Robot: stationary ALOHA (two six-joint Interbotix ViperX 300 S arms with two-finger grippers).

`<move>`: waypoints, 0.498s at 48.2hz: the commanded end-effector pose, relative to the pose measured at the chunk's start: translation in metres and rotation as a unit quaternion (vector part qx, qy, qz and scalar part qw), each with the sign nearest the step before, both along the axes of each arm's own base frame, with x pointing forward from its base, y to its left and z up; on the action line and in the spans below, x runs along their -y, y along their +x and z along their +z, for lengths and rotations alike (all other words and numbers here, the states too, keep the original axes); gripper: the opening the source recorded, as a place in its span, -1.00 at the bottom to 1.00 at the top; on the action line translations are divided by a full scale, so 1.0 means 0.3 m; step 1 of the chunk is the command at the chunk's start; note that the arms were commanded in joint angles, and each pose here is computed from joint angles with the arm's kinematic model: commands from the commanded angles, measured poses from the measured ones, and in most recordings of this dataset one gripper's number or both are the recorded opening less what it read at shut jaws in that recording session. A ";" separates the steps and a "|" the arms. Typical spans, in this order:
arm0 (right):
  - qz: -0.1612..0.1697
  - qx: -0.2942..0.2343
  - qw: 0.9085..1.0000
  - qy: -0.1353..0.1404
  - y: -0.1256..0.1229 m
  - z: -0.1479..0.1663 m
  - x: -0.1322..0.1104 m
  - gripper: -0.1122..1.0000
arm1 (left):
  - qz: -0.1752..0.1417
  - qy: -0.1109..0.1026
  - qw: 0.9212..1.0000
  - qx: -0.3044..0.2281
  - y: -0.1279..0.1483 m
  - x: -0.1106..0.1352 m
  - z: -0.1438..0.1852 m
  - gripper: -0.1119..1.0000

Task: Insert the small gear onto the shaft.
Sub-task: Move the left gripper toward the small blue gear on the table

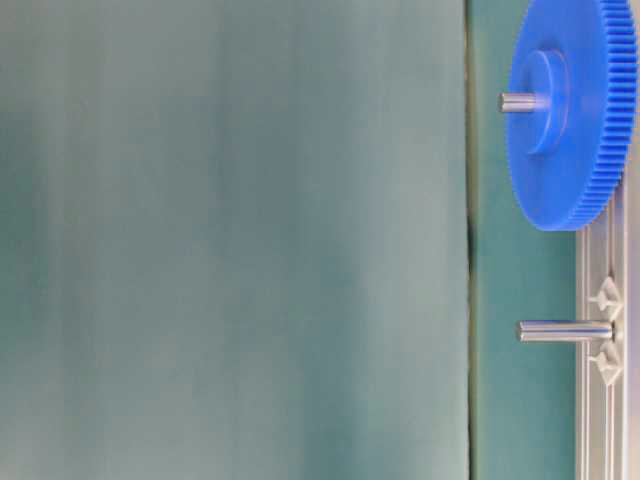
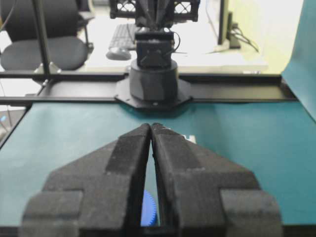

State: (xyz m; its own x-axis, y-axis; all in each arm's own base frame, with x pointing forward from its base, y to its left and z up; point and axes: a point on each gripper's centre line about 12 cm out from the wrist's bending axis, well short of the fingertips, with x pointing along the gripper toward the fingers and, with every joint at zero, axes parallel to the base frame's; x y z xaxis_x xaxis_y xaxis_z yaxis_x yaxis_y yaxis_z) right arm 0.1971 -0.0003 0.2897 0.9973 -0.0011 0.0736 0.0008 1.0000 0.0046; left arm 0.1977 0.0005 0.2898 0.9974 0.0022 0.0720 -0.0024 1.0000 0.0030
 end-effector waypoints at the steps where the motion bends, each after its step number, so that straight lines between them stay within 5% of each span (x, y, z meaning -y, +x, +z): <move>1: 0.002 -0.004 1.000 0.007 0.009 0.002 -0.002 -0.51 | -0.016 -0.007 1.000 -0.012 0.030 0.021 0.009 -0.62; 13: 0.009 -0.106 0.990 0.093 0.013 -0.048 -0.017 -0.70 | -0.032 -0.016 0.990 -0.135 0.111 0.052 -0.077 -0.82; 24: 0.034 -0.203 0.973 0.100 0.022 -0.075 -0.065 -0.70 | -0.047 -0.007 0.972 -0.231 0.230 0.092 -0.100 -0.82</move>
State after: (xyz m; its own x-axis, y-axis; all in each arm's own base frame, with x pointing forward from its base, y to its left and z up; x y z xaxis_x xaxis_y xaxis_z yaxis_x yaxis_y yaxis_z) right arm 0.1984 0.0153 0.2608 0.9517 0.0755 -0.2975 -0.0146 0.9793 0.2018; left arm 0.2510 -0.0216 0.2516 0.9301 -0.0800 -0.3585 0.0736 0.9968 -0.0315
